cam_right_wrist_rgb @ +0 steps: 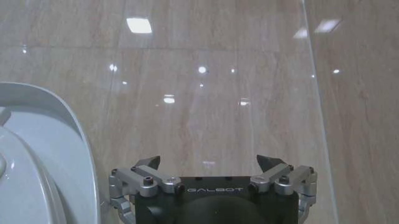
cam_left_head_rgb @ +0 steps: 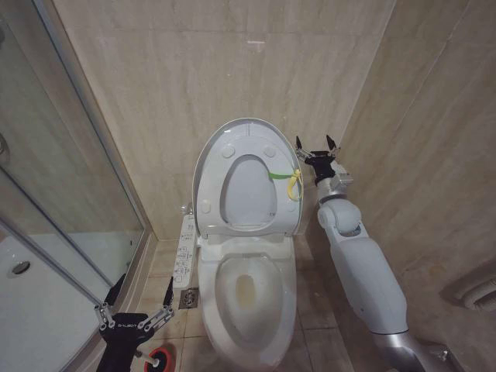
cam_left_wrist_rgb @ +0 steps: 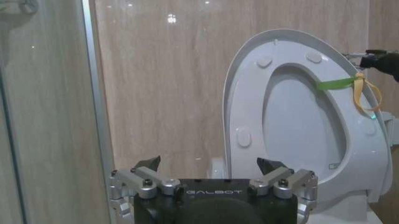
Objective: Open the toilet lid, clean the toilet bowl with a toilet brush, close the toilet lid, and flush.
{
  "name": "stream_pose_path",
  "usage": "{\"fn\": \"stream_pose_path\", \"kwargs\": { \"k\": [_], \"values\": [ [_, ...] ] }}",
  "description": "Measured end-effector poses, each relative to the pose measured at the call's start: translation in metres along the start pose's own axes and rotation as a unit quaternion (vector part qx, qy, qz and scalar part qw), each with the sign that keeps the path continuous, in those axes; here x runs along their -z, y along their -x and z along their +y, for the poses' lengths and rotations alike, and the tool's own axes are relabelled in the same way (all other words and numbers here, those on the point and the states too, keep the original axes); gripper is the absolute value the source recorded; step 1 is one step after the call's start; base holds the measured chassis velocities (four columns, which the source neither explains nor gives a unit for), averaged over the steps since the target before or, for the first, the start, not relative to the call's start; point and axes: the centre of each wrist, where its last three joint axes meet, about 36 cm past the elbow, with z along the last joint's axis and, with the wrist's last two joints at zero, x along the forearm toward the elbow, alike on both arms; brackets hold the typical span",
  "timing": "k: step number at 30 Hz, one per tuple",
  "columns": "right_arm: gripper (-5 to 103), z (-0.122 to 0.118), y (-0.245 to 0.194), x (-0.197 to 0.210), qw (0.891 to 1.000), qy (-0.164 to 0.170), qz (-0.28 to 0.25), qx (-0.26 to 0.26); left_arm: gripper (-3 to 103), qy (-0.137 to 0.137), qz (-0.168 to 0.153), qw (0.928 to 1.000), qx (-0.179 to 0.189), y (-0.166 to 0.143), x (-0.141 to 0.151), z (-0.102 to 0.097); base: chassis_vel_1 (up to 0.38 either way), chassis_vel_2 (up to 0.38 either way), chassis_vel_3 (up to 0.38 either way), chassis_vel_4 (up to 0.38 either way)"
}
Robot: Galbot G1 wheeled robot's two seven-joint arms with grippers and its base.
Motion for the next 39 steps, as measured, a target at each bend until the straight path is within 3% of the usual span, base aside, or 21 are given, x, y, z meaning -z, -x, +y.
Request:
{"fn": "stream_pose_path", "kwargs": {
  "k": [13,19,23,31,39],
  "values": [
    [100,0.018,0.027,-0.038,0.999,-0.028,0.016,-0.002,100,0.000,0.000,1.0000,0.000,0.000,0.000,0.000,0.000,0.000,0.000,0.000],
    [100,0.023,0.037,-0.037,0.999,-0.033,0.011,0.003,100,0.000,0.000,1.0000,0.000,0.000,0.000,0.000,0.000,0.000,0.000,0.000],
    [100,0.013,0.027,-0.026,0.999,-0.038,0.006,0.011,100,0.000,0.000,1.0000,0.000,0.000,0.000,0.000,0.000,0.000,0.000,0.000],
    [100,-0.022,-0.032,0.020,0.999,-0.011,0.019,0.036,100,0.000,0.000,1.0000,0.000,0.000,0.000,0.000,0.000,0.000,0.000,0.000],
    [100,-0.023,-0.109,0.048,0.997,0.014,0.051,0.064,100,0.000,0.000,1.0000,0.000,0.000,0.000,0.000,0.000,0.000,0.000,0.000]
  ]
}}
